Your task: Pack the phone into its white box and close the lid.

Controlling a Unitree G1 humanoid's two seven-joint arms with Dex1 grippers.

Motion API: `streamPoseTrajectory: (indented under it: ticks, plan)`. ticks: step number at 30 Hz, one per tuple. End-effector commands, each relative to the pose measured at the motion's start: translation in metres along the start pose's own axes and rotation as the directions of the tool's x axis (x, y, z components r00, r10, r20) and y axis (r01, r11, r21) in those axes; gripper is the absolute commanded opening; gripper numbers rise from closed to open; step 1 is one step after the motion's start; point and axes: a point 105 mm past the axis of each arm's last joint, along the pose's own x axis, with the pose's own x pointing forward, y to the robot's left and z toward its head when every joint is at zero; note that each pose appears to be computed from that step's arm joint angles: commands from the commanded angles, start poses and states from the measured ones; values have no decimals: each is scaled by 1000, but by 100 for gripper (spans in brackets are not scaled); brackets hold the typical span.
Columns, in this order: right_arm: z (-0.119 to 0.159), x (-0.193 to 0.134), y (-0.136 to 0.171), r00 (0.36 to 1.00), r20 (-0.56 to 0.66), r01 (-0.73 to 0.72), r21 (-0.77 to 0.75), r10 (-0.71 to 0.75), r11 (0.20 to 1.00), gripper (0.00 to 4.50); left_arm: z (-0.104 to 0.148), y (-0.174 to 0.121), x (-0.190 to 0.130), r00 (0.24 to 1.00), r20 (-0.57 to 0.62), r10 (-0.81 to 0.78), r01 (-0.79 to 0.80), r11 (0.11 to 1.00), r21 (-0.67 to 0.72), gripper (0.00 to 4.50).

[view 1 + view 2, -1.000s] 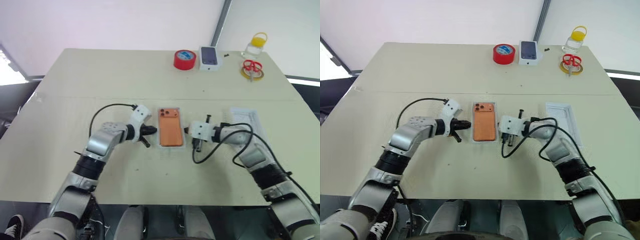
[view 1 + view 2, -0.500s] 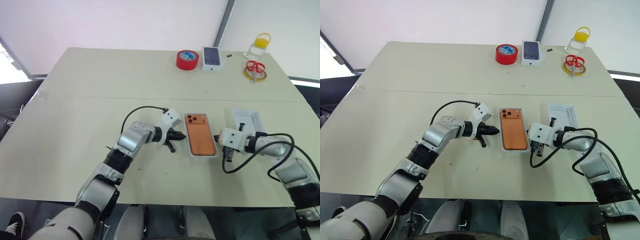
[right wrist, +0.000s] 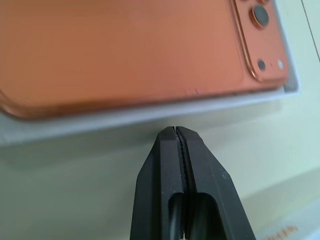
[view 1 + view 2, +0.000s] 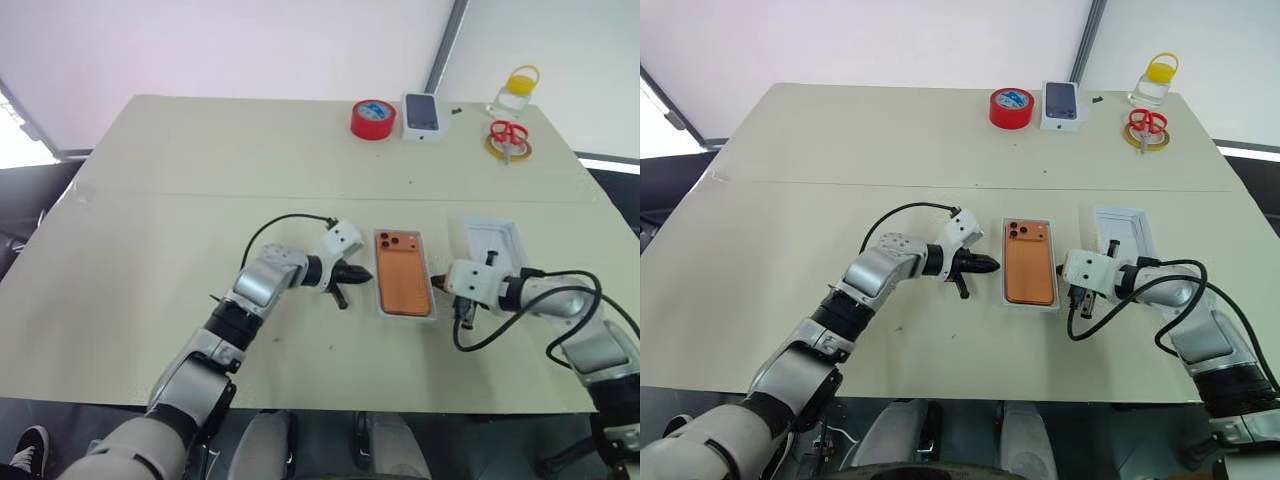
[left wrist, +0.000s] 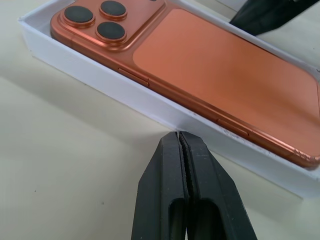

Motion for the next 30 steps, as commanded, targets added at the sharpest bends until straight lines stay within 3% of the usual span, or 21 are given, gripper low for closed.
streamPoseTrajectory:
  ticks: [1,5,9,12,13,16,21,22,23,27,30]
  plan:
    - [-16,-19,-15,998,-41,53,-4,-53,999,0,10,10,-14,996,64,59,-59,998,8,6]
    - [-29,-33,-13,996,-68,52,-3,-52,999,0,20,23,-34,979,150,139,-142,990,10,6]
    - [-23,-40,-21,995,-31,92,52,-90,994,0,21,35,-57,963,188,194,-198,980,2,6]
    - [-7,-40,-32,989,49,126,186,-137,974,0,21,55,-81,941,206,270,-262,963,-65,6]
    - [0,-39,-36,985,93,118,273,-148,955,0,20,55,-85,943,210,260,-249,965,-79,30]
    - [16,-37,-49,970,139,141,345,-199,928,87,21,52,-97,941,239,239,-242,970,-17,133]
    - [3,-34,-61,971,28,213,363,-239,907,350,-10,72,-121,937,137,321,-336,936,108,394]
    - [1,-34,-62,972,16,212,380,-236,900,419,-16,77,-130,935,129,331,-345,933,106,449]
    - [0,-34,-63,971,0,222,380,-240,898,446,-19,80,-137,933,132,336,-351,930,113,450]
    - [-7,-34,-62,968,-75,249,427,-241,869,446,1,69,-157,910,284,301,-382,875,297,450]
    - [-9,-32,-50,971,-115,240,519,-212,820,446,2,51,-161,922,327,208,-325,875,358,450]
